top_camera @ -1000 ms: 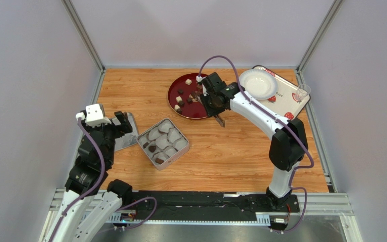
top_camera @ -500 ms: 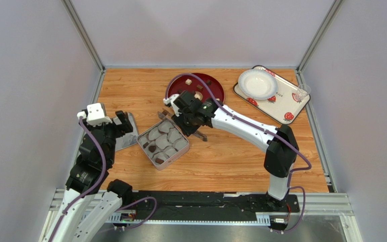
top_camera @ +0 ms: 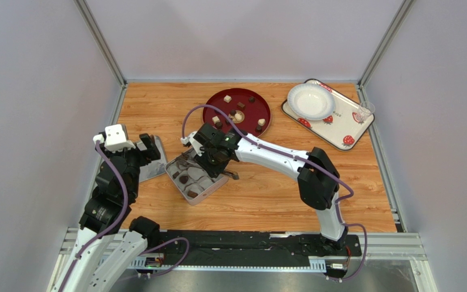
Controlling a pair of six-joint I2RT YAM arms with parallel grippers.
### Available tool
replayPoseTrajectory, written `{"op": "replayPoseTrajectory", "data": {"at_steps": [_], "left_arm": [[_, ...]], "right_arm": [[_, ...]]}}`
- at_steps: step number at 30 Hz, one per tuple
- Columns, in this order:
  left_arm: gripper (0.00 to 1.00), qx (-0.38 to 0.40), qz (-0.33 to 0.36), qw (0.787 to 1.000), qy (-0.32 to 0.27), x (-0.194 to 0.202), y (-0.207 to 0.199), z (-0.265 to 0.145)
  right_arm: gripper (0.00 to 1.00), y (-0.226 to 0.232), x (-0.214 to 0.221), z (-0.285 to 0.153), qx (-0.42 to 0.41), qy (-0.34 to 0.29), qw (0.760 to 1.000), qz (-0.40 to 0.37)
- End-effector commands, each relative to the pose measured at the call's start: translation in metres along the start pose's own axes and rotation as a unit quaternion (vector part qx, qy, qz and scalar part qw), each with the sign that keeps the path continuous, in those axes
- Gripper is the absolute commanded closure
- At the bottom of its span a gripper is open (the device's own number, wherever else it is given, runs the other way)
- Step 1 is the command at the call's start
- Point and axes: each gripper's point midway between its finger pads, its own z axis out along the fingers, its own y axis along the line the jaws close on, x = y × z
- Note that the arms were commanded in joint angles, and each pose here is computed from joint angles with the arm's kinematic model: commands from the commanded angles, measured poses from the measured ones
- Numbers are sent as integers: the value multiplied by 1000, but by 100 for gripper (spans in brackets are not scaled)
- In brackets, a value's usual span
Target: Pack the chocolate
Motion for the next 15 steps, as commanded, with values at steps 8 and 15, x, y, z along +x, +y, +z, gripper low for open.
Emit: {"op": "replayPoseTrajectory", "data": {"at_steps": [8,15], "left_arm": [[2,-2,-2,1000,-10,-4,0,2],[2,-2,-2,1000,-10,-5,0,2]], "right_arm": [[68,-9,-16,10,20,-20,1000,-12],[63,-14,-18,6,32,-24,999,-11]]}}
